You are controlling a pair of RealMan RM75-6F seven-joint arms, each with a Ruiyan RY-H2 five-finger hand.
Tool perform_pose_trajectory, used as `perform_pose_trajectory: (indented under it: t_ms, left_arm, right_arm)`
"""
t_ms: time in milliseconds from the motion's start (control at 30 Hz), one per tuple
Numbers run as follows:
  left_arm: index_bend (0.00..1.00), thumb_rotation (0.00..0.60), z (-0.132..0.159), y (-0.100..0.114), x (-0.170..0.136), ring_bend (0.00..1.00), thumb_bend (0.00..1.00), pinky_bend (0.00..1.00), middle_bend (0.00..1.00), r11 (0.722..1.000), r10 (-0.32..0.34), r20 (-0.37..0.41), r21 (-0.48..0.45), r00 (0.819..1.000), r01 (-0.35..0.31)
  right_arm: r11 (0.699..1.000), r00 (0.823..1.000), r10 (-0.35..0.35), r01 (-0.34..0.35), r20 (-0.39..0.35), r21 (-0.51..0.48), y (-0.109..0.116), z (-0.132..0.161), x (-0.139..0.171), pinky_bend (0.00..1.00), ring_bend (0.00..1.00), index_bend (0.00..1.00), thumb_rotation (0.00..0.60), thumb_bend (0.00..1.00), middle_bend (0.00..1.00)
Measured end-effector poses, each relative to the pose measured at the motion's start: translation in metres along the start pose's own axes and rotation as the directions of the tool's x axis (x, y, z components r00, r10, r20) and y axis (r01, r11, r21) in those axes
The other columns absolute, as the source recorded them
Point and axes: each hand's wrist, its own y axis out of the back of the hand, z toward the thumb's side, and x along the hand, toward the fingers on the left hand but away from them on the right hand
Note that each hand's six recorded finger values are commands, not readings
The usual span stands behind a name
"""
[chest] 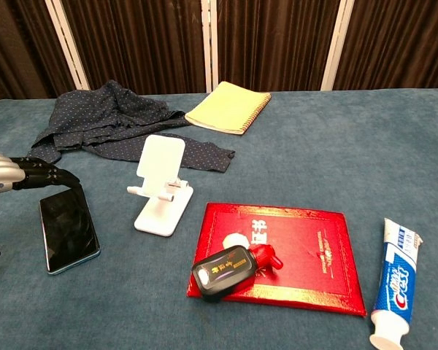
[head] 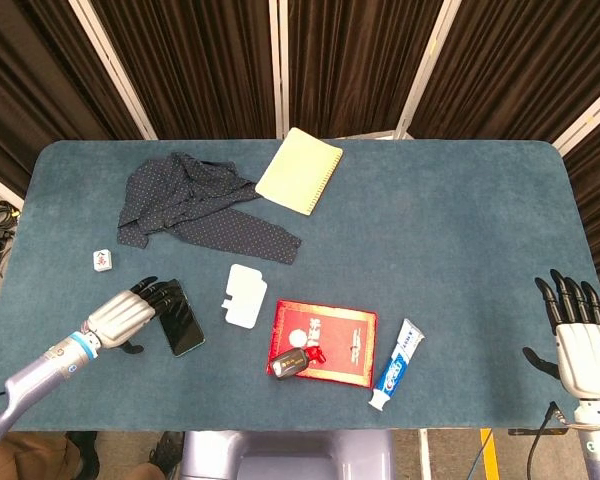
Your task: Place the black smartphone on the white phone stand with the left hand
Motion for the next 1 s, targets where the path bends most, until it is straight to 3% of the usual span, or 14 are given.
perform_pose_trajectory:
  t_ms: [333, 800, 1000]
  left_arm:
    - [0.00, 0.600, 0.005, -0.006, 0.023, 0.00, 0.00, 0.00, 0.00, 0.997, -0.005, 0.091, 0.083, 0.996, -0.003]
    - [0.11, 0.600, 0.023, -0.010, 0.054, 0.07, 0.00, 0.07, 0.00, 0.988, -0.016, 0.187, 0.155, 0.982, -0.013]
    - [0.19, 0.600, 0.028, -0.012, 0.059, 0.15, 0.00, 0.16, 0.08, 0.988, -0.017, 0.193, 0.155, 0.981, -0.013]
  right_arm:
    - [1.000, 1.000, 0.008, -0.008, 0.027, 0.010, -0.003, -0.005, -0.004, 0.00, 0.00, 0.00, 0.600, 0.00, 0.00]
    - [1.000, 0.999, 0.013, -0.013, 0.038, 0.005, -0.004, -0.009, -0.005, 0.00, 0.00, 0.00, 0.600, 0.00, 0.00]
    - [1.000, 0.999, 0.013, -0.013, 0.041, 0.002, -0.003, -0.010, -0.005, 0.00, 0.00, 0.00, 0.600, 0.00, 0.00]
